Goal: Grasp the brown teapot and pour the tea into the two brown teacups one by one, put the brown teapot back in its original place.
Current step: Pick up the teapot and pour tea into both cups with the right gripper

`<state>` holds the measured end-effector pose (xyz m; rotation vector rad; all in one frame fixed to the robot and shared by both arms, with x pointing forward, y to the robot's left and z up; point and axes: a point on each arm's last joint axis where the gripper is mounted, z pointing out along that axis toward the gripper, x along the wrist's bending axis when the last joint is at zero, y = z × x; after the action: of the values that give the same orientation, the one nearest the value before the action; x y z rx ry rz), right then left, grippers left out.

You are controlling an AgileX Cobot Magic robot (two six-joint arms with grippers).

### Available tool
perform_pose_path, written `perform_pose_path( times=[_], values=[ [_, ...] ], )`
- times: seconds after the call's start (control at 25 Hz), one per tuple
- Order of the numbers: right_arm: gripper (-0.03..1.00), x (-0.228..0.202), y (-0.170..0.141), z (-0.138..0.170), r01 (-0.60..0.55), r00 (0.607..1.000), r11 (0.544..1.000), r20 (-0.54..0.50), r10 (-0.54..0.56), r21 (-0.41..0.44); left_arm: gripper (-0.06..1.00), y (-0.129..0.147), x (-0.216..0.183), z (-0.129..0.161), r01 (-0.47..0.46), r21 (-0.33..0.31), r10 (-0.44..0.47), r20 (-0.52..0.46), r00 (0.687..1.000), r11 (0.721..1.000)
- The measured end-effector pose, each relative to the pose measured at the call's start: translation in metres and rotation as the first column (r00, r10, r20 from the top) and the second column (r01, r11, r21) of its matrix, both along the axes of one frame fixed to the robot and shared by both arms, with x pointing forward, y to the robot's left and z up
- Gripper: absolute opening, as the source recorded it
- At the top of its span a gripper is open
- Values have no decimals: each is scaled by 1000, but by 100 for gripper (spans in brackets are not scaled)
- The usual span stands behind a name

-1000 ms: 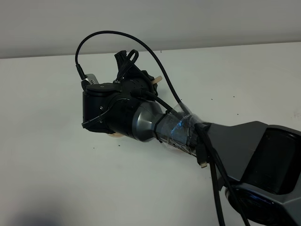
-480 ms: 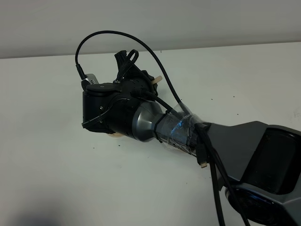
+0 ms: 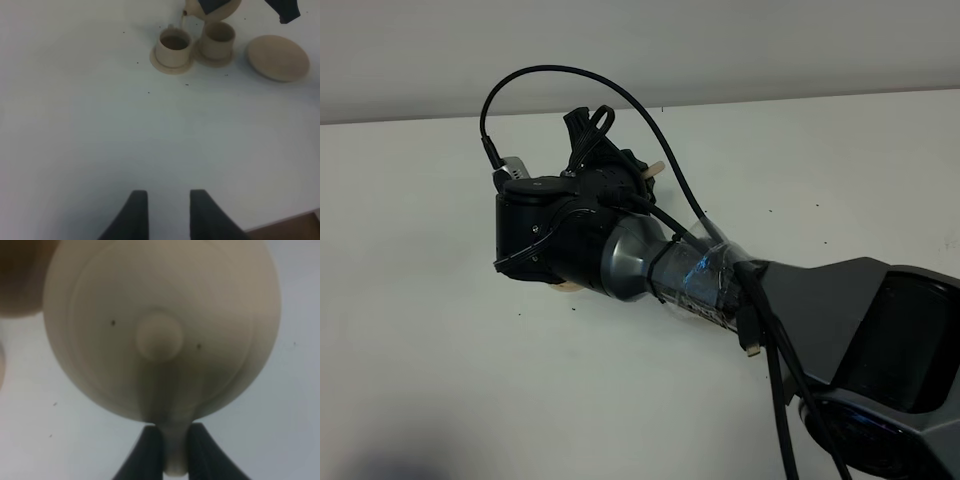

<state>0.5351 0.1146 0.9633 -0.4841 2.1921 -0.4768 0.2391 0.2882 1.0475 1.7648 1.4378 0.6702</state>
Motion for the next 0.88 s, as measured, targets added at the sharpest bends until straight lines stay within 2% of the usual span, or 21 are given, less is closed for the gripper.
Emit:
perform_pose_path(
  times=[0.64,0.88],
  values=[
    [11,-2,0,-3,10,999,1000,-32,-9,18,23,0,0,0,-1,-1,1,0,1000,1000],
    [11,-1,6,13,16,999,996,-41,-13,92,23,0,0,0,0,0,0,0,1000,1000]
  ],
)
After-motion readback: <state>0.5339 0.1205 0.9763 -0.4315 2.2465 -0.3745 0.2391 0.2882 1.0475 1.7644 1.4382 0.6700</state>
